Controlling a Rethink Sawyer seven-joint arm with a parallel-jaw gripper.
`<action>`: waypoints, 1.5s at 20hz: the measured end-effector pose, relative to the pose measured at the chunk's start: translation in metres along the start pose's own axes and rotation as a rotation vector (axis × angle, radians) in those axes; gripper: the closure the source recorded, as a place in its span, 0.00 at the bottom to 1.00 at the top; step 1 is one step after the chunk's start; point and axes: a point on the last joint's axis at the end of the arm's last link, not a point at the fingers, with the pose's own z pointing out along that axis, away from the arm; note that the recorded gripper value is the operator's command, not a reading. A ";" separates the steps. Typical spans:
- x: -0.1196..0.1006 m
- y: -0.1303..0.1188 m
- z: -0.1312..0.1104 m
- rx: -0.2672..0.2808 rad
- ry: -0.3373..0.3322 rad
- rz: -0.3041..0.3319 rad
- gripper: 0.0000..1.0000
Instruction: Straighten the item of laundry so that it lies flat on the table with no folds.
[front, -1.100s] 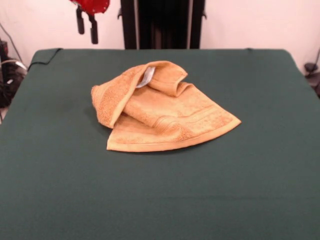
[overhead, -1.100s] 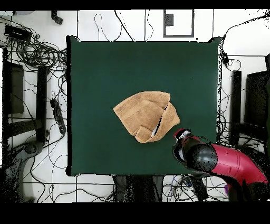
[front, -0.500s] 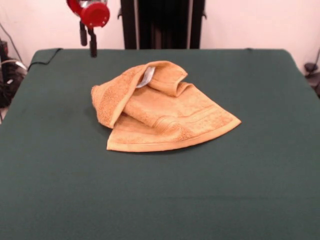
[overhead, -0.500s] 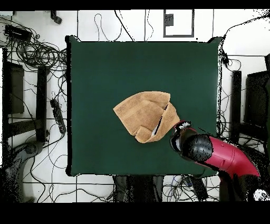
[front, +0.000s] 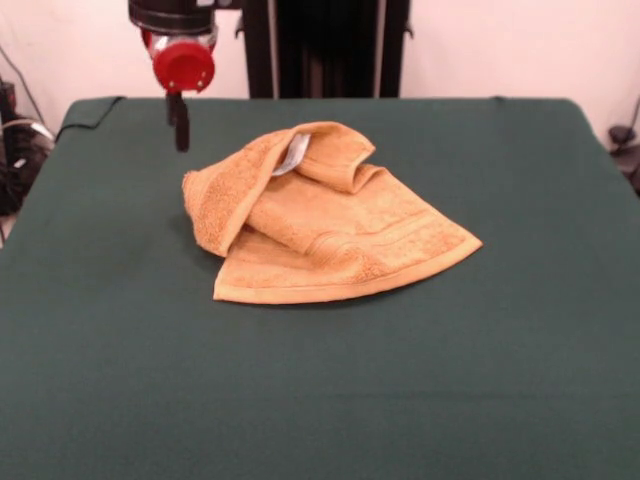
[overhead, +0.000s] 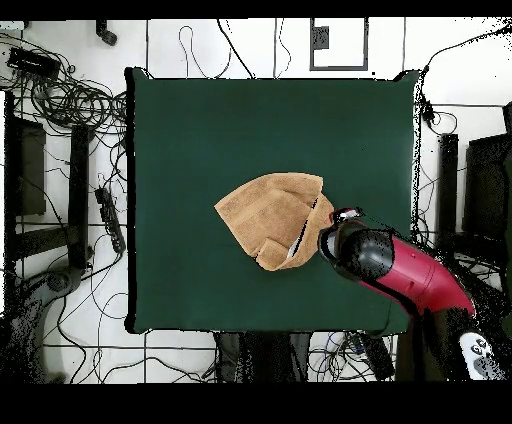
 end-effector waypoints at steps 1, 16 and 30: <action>-0.002 0.003 0.002 0.001 -0.003 0.018 0.00; -0.005 0.062 0.028 -0.028 -0.019 0.128 0.00; -0.011 0.094 0.040 -0.065 -0.029 0.131 0.00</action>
